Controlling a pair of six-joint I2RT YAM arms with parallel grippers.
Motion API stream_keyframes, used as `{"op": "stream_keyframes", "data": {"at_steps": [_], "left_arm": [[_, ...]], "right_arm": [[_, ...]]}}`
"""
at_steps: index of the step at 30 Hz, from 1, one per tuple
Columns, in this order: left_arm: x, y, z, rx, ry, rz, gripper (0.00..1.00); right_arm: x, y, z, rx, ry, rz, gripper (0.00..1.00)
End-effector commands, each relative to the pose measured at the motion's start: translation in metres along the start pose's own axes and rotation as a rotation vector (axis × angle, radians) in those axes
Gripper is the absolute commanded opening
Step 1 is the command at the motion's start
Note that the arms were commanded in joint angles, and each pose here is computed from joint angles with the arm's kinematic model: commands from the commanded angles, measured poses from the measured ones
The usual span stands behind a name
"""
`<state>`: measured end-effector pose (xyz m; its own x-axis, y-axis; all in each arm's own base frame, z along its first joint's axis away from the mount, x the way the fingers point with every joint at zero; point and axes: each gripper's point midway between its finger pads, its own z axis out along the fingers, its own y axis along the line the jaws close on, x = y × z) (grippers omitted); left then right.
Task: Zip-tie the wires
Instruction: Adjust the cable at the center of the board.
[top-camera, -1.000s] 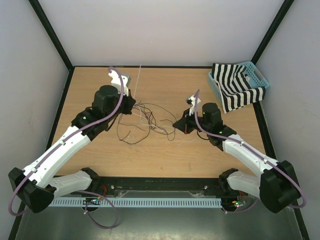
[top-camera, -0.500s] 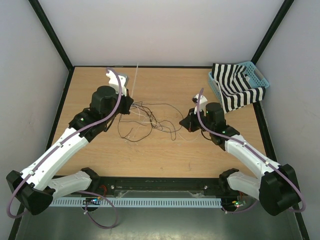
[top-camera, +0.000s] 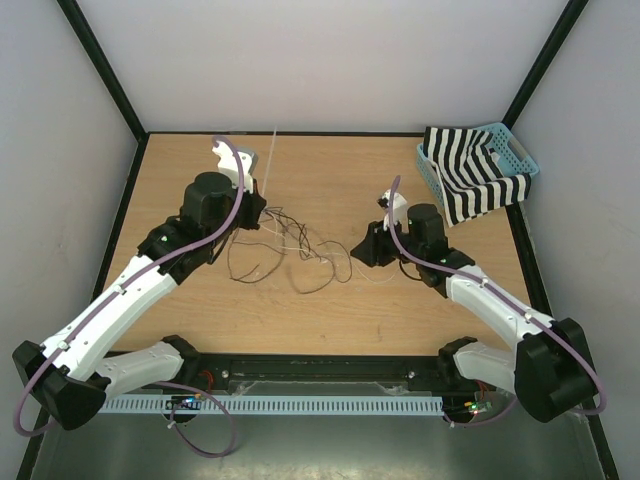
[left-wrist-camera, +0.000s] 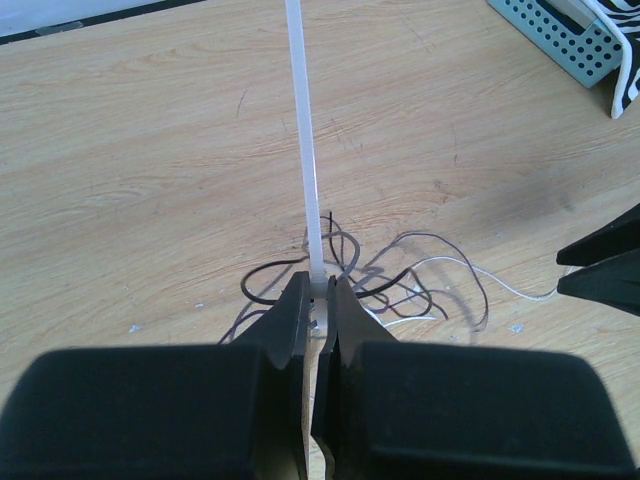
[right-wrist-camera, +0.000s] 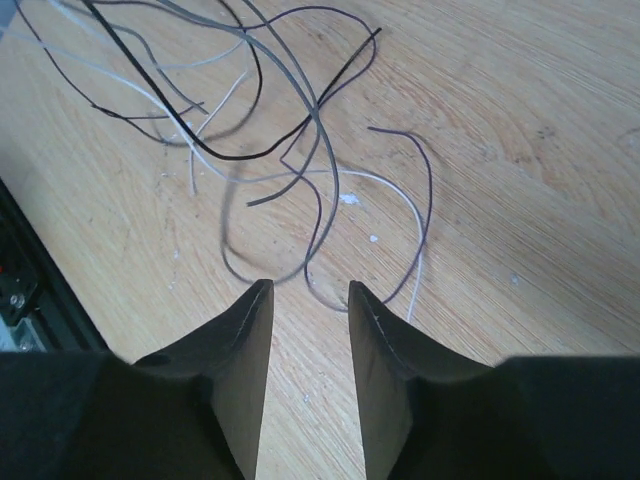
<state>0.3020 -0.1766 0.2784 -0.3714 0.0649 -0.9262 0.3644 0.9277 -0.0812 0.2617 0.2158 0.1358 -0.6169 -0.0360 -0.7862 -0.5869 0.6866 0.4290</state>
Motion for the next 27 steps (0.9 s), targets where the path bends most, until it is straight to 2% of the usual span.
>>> {"op": "stream_keyframes", "data": {"at_steps": [1,4,10,18,27], "left_arm": [[-0.022,-0.002,-0.005,0.009,-0.059,-0.016,0.00],[-0.022,-0.003,-0.005,0.015,-0.058,-0.021,0.00],[-0.020,-0.006,-0.002,0.027,-0.049,-0.032,0.00],[-0.019,-0.008,-0.002,0.038,-0.046,-0.035,0.00],[-0.015,-0.010,0.001,0.043,-0.036,-0.045,0.00]], "right_arm": [[-0.036,0.025,-0.005,-0.102,-0.086,-0.048,0.49],[-0.053,0.032,-0.007,-0.121,-0.135,-0.063,0.52],[-0.079,0.065,-0.004,-0.284,-0.228,-0.073,0.51],[-0.100,0.100,0.020,-0.400,-0.320,-0.165,0.49],[-0.097,0.146,0.041,-0.545,-0.283,-0.198,0.45]]}}
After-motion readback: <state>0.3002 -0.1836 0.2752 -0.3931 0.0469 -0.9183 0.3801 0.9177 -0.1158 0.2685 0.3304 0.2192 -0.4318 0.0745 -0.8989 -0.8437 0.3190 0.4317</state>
